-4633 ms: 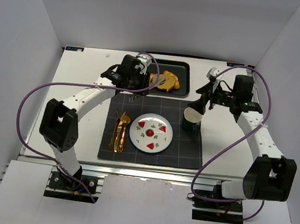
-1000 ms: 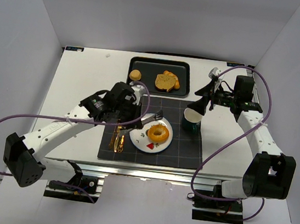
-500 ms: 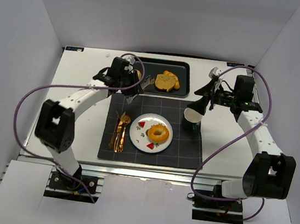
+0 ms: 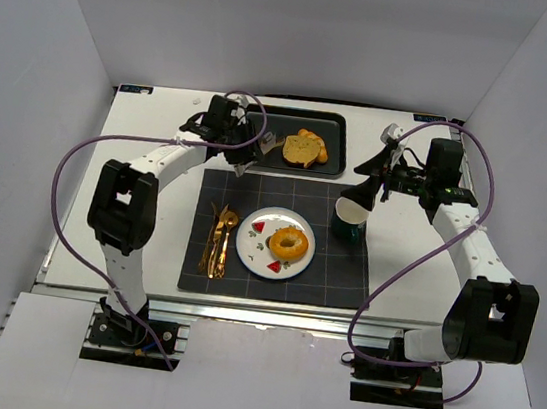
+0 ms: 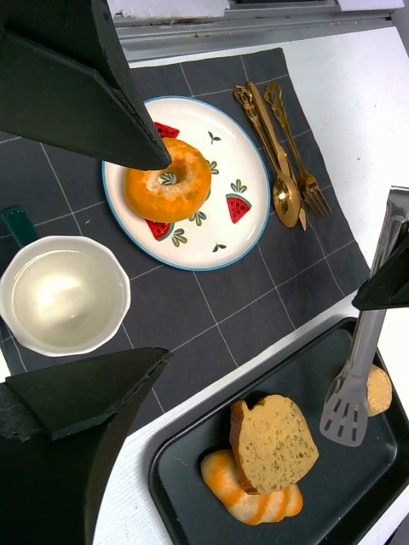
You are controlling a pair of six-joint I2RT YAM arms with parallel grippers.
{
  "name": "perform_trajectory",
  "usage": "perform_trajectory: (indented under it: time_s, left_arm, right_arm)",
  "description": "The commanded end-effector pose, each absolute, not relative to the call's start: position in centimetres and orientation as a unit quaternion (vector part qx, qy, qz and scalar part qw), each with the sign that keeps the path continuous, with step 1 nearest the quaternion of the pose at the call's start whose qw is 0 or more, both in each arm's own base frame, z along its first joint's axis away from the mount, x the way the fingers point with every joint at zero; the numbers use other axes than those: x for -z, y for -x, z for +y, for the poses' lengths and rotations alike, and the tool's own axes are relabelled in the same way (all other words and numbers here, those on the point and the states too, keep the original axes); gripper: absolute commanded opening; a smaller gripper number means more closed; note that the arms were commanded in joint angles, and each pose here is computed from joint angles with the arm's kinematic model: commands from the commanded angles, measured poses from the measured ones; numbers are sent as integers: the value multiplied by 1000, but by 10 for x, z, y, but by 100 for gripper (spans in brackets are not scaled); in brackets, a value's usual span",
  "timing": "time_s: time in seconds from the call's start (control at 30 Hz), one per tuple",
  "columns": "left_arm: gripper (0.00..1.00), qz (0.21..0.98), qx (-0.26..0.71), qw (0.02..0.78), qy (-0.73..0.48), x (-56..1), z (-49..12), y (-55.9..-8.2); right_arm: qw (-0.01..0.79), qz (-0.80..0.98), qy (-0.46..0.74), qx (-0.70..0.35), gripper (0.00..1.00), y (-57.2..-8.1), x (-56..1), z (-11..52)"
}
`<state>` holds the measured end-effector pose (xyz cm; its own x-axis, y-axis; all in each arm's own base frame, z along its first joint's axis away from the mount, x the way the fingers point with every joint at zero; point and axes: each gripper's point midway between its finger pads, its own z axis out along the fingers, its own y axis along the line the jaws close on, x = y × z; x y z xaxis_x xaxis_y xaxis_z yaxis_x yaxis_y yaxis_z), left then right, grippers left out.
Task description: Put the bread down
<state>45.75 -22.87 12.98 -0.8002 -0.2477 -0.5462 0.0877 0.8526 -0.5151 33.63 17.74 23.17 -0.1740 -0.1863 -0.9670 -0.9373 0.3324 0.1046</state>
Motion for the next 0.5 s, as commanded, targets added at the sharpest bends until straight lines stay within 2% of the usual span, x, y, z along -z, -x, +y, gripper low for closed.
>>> perform_trajectory:
  time_s: [0.0, 0.47]
  left_arm:
    - [50, 895, 301, 328, 26, -149, -240, -465]
    - [51, 902, 306, 305, 11, -136, -243, -458]
  right_arm:
    - [495, 646, 433, -388, 89, -336, -241, 178]
    - [495, 645, 433, -389, 88, -337, -242, 178]
